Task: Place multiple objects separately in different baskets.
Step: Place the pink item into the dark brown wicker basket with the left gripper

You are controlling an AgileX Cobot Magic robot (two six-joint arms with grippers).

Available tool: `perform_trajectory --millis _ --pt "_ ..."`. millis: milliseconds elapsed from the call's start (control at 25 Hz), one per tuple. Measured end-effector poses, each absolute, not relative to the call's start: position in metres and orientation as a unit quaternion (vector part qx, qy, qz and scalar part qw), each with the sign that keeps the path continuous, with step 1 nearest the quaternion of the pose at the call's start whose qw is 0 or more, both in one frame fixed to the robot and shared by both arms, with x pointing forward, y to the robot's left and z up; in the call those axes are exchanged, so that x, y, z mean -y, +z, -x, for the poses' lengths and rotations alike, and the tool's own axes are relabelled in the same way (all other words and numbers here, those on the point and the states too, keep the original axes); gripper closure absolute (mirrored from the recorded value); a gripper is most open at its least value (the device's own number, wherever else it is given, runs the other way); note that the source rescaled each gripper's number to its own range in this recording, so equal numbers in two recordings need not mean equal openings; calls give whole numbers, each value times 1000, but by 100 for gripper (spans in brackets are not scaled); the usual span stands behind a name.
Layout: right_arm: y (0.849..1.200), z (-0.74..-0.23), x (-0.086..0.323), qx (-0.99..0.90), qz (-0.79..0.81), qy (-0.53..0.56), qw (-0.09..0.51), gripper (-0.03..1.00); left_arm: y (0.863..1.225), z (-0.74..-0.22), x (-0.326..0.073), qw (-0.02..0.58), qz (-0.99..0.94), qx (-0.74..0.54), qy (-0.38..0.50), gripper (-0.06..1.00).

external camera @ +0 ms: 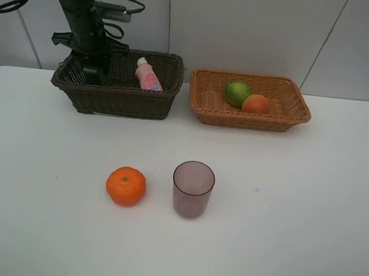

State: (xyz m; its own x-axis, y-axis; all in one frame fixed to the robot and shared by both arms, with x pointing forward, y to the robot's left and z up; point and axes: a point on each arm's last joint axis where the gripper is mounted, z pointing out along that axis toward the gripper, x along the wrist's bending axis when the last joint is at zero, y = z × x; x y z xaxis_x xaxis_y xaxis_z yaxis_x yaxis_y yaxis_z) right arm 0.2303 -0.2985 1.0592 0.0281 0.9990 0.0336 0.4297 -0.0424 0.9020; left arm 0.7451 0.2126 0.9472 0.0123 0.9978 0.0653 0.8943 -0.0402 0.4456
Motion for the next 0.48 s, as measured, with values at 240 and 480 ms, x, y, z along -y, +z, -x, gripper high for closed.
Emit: perform_trajectory --millis 240,480 --pt "1059 -230 298 -583 -613 382 373 18 950 -746 -210 151 -703 -672 177 12" --pt "1059 -230 298 -583 -613 382 373 18 971 -749 -208 163 -695 -678 175 7"
